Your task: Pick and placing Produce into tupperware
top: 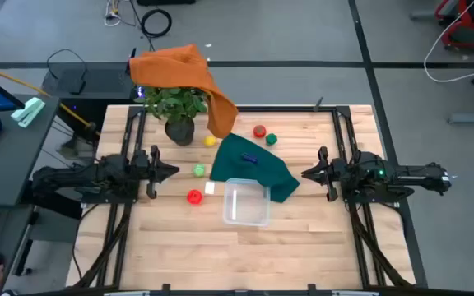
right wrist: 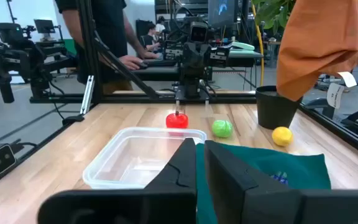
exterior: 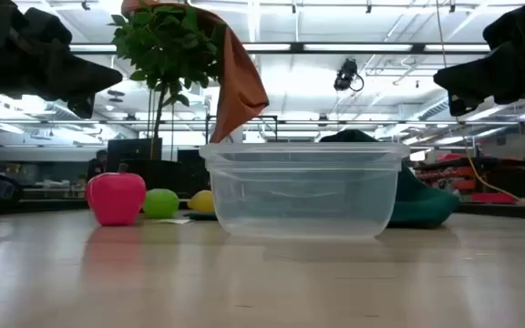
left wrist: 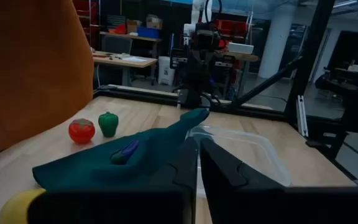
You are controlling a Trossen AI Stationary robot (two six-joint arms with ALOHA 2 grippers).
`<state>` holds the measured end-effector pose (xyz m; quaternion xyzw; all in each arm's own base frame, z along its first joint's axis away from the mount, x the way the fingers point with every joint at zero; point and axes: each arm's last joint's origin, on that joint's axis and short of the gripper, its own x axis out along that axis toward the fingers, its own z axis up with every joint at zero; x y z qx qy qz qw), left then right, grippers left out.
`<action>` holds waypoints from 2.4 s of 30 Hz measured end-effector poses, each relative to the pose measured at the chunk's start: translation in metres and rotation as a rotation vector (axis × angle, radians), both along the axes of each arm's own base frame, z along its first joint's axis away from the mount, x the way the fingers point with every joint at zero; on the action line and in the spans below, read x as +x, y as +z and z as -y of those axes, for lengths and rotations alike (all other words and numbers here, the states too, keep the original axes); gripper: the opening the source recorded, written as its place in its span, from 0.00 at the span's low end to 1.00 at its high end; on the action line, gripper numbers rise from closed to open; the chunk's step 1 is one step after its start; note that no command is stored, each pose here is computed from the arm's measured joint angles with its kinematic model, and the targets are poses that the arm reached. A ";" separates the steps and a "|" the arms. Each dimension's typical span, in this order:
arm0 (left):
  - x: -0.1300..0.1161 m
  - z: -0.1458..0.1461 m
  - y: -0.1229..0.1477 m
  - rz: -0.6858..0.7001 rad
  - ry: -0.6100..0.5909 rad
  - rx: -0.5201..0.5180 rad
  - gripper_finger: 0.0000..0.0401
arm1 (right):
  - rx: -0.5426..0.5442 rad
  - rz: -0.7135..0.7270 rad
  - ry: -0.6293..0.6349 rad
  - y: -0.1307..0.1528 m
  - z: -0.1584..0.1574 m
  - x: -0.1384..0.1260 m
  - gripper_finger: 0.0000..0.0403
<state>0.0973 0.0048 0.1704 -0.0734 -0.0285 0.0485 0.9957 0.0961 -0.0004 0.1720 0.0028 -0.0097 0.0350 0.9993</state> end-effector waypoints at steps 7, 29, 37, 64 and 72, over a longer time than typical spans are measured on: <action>0.000 0.000 0.000 0.000 0.000 0.000 0.09 | 0.000 0.000 0.000 0.000 0.000 0.000 0.00; 0.000 0.000 0.000 0.000 0.000 0.000 0.09 | 0.000 0.000 0.000 0.000 0.000 0.000 0.00; 0.000 0.000 0.000 0.000 -0.001 0.000 0.06 | 0.000 0.000 0.000 0.000 0.000 0.000 0.00; 0.000 0.000 0.000 -0.001 0.000 0.000 0.08 | 0.000 0.000 0.000 0.000 0.000 0.000 0.00; 0.000 0.000 0.000 -0.001 0.000 0.000 0.08 | 0.000 0.000 -0.001 0.000 0.000 0.000 0.00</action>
